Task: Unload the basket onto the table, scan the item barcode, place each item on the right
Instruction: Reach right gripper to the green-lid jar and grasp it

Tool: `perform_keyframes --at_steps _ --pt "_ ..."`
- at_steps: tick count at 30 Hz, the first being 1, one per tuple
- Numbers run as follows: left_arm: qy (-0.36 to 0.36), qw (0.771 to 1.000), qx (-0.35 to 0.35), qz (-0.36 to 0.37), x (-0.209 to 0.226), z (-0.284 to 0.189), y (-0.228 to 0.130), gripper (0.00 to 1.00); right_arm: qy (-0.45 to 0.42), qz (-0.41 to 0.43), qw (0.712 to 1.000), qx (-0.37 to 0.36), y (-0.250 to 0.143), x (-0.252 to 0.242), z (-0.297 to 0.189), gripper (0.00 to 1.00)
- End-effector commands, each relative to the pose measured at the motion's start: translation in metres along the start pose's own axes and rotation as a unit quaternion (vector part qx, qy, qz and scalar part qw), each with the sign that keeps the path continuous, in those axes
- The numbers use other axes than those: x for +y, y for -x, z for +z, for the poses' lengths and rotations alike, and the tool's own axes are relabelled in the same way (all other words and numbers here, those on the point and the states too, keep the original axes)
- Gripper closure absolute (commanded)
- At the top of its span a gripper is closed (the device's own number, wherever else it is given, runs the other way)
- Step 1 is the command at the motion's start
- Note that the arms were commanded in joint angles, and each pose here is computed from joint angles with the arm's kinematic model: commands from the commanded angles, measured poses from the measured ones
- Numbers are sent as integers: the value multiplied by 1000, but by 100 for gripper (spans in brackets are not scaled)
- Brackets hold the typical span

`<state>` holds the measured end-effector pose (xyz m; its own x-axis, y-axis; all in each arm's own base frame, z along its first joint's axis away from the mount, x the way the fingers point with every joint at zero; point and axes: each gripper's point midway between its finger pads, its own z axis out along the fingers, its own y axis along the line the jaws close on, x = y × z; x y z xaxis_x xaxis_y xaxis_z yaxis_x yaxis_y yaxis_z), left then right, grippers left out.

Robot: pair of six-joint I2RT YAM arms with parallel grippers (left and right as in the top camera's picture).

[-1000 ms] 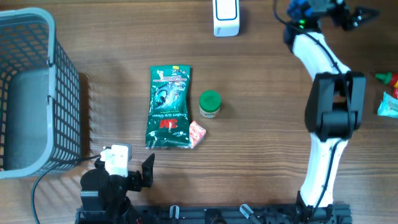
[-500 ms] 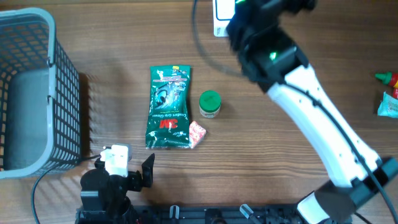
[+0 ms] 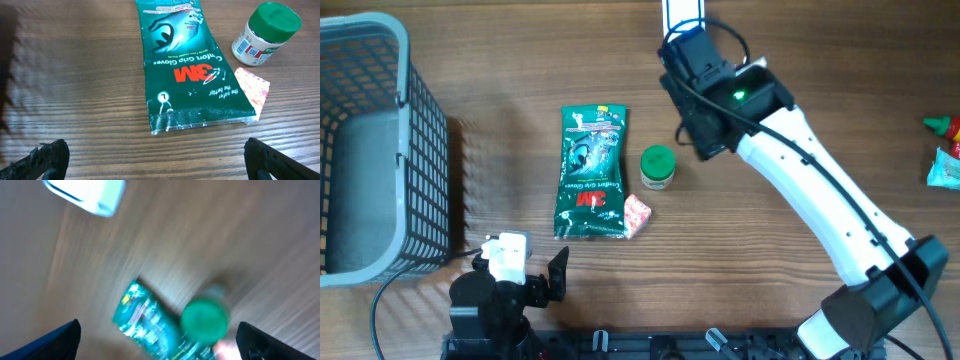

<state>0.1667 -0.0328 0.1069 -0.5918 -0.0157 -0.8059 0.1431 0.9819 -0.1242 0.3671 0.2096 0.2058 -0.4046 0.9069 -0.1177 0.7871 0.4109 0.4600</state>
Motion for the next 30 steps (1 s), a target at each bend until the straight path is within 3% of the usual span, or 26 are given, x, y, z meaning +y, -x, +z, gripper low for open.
perform_keyframes --at_steps 1,9,18,24,30 --pt "-4 1000 -3 -4 -1 0 0 0 -73 123 983 117 -50 -34 31 0" --pt "-4 1000 -3 -4 -1 0 0 0 -102 55 974 196 -84 -61 84 1" --pt "-4 1000 -3 -4 -1 0 0 0 -165 26 969 182 -87 -92 131 1" --pt "-4 1000 -3 -4 -1 0 0 0 -164 -23 976 141 -74 -98 150 17" --pt "-4 1000 -3 -4 -1 0 0 0 -156 -54 981 101 -59 -96 155 27"
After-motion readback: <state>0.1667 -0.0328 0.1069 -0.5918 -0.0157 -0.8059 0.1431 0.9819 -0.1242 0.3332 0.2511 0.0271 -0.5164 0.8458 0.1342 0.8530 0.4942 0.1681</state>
